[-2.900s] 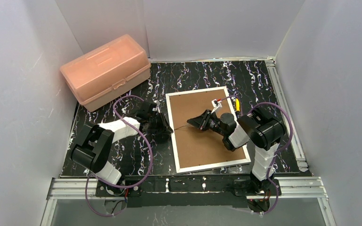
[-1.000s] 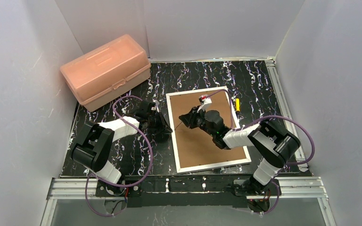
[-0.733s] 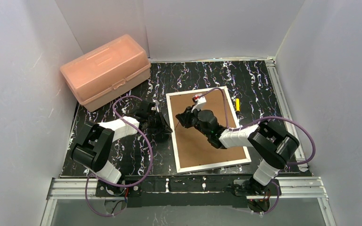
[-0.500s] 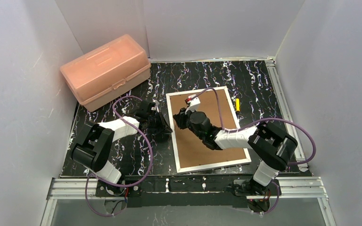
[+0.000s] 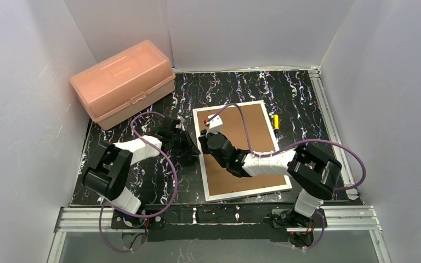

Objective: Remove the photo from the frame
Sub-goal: Release the photo frame item from the photo frame, then adjust the screwdriver.

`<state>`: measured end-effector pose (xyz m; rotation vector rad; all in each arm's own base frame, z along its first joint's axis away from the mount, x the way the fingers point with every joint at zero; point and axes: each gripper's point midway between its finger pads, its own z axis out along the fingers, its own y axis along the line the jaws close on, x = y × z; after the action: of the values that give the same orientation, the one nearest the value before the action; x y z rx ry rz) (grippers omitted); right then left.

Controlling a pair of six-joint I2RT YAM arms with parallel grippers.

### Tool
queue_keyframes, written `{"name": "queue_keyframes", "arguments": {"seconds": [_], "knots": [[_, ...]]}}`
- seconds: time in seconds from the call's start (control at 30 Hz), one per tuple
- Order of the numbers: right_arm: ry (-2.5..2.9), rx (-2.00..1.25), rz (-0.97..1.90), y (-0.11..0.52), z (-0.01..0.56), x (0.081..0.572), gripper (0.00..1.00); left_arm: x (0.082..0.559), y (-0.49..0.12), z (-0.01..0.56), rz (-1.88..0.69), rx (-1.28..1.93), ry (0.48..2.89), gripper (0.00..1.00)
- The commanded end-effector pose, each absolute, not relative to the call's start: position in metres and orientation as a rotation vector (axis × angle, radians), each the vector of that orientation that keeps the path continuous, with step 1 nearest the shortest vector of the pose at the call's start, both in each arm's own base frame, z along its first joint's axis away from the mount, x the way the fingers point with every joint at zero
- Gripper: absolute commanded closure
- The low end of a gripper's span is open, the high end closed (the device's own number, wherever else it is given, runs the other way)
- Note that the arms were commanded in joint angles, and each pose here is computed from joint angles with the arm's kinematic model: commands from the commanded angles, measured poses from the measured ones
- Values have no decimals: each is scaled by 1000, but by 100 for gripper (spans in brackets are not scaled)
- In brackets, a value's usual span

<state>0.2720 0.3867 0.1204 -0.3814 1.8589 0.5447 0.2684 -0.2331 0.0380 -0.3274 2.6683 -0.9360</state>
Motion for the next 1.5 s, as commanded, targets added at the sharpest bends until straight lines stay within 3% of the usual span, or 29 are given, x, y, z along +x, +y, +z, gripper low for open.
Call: {"name": "queue_keyframes", "arguments": {"seconds": [0.0,0.33,0.83,0.9,1.1,1.27,1.47], "knots": [[1925,-512,919,451,121,201,99,258,-240,40,-973,-297,2678,94],[1901,-376,751,405,151,231,99,257,-226,52,-876,-276,2674,91],[1947,-255,831,319,169,258,99,252,-209,76,-804,-227,2625,86],[1954,-251,894,313,171,257,99,251,-209,83,-815,-173,2600,82],[1907,-222,1181,303,193,251,99,247,-216,124,-926,72,2389,52],[1879,-235,1371,312,210,247,99,240,-232,159,-1050,316,2146,33],[1878,-243,1496,326,219,243,99,243,-245,177,-931,559,1959,35]]}}
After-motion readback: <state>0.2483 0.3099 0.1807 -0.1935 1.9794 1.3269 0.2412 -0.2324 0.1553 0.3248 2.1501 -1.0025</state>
